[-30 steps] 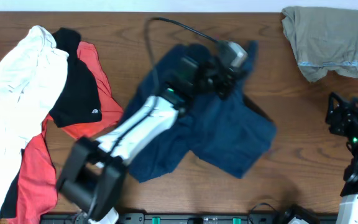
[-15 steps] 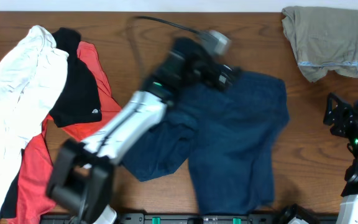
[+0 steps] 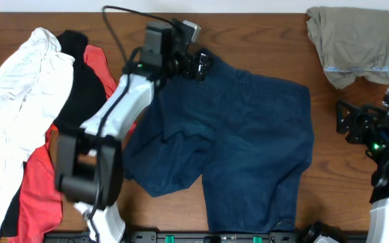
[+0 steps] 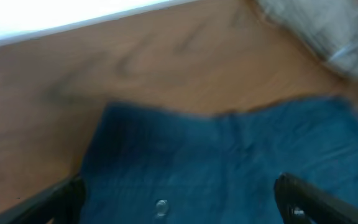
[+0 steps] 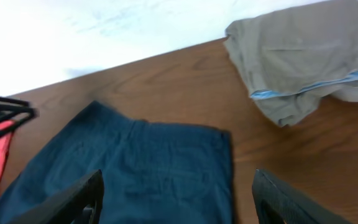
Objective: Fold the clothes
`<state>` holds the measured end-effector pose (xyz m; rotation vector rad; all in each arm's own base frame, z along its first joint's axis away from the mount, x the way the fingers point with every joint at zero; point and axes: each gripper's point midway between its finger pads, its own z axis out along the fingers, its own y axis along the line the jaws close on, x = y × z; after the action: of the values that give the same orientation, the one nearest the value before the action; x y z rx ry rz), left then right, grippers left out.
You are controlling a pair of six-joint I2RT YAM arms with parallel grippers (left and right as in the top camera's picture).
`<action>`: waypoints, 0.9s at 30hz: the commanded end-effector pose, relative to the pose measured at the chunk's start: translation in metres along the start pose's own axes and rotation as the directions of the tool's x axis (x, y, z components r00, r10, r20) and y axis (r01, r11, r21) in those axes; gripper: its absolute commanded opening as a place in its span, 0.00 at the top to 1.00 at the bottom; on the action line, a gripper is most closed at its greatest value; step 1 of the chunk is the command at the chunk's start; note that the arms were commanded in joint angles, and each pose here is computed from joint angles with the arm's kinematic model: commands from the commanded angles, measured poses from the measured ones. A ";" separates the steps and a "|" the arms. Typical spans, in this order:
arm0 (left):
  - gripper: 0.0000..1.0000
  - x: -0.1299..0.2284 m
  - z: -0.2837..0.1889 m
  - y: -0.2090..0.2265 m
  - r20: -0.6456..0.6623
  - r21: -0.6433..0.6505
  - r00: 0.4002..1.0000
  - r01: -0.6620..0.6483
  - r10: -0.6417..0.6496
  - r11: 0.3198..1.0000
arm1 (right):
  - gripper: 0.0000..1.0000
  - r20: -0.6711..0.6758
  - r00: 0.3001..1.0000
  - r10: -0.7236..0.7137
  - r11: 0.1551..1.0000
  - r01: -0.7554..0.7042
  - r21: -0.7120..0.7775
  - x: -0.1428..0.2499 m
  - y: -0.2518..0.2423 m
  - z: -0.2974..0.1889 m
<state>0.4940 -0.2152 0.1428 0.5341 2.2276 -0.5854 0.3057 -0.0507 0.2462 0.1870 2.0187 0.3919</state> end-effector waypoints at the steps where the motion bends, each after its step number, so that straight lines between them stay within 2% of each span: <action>1: 0.02 -0.003 0.019 0.023 -0.037 -0.089 0.998 -0.054 0.051 0.995 | 0.25 -0.015 0.999 -0.045 0.999 0.045 -0.019 0.000 0.008 0.005; 8: 0.02 0.039 0.059 0.031 -0.143 -0.112 0.988 -0.068 0.051 0.991 | 0.23 -0.068 0.997 -0.033 0.999 0.035 0.020 0.012 -0.003 0.014; 21: 0.02 0.102 0.116 0.008 -0.254 -0.058 0.960 -0.136 0.117 0.989 | 0.21 -0.129 0.991 -0.025 0.999 0.028 0.024 0.026 -0.010 0.021; 24: 0.02 0.110 0.125 0.004 -0.262 -0.050 0.957 -0.145 0.127 0.988 | 0.21 -0.139 0.990 -0.025 0.999 0.029 0.024 0.029 -0.010 0.021; 27: 0.02 0.101 0.130 -0.005 -0.220 -0.045 0.965 -0.158 0.145 0.986 | 0.21 -0.144 0.989 -0.026 0.999 0.030 0.028 0.030 -0.010 0.021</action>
<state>0.5080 -0.2629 0.0094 0.7364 2.3490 -0.3825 0.3089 -0.0490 0.2056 0.1908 2.1689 0.3838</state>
